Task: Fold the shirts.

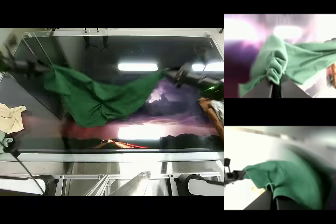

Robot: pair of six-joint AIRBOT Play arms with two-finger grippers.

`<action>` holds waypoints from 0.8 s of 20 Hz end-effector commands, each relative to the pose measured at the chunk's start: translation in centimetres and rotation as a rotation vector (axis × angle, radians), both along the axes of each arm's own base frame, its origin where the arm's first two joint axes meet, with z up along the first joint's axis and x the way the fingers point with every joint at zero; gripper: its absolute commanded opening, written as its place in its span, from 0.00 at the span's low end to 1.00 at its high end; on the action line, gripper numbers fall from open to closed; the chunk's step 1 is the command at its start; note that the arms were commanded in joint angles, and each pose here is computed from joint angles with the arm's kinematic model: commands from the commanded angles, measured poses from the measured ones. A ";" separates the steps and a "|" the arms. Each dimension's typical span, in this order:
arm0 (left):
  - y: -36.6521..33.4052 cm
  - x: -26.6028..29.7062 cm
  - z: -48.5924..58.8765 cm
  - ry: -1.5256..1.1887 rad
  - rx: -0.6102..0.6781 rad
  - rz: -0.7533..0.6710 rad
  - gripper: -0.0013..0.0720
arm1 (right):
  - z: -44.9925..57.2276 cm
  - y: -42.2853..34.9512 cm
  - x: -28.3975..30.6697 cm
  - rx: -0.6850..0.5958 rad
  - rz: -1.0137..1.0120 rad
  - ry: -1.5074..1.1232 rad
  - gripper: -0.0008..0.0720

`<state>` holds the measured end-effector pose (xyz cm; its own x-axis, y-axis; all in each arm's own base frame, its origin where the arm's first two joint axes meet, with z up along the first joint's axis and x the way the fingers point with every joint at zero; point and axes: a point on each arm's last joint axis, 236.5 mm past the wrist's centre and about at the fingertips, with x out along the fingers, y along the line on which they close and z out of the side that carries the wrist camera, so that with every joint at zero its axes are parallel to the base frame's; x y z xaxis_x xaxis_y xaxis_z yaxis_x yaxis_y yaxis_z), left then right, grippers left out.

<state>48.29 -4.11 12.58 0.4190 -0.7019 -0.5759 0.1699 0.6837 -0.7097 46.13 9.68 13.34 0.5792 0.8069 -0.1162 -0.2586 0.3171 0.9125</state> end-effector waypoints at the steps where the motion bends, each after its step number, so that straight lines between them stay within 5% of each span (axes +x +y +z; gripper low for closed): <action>1: -2.7 -4.4 15.0 -0.346 0.052 -0.094 0.05 | 14.0 0.3 -5.9 -0.115 -0.020 -0.413 0.04; 7: -7.7 -20.1 32.8 -0.912 0.321 -0.158 0.06 | 31.9 2.5 -23.5 -0.464 -0.335 -1.104 0.04; 10: -7.0 -21.8 33.2 -0.953 0.421 -0.113 0.06 | 35.4 -0.1 -27.5 -0.615 -0.625 -1.217 0.04; 16: -3.7 -12.7 15.4 -0.264 0.208 -0.202 0.06 | 22.2 -3.4 -13.2 -0.536 -0.388 -0.618 0.04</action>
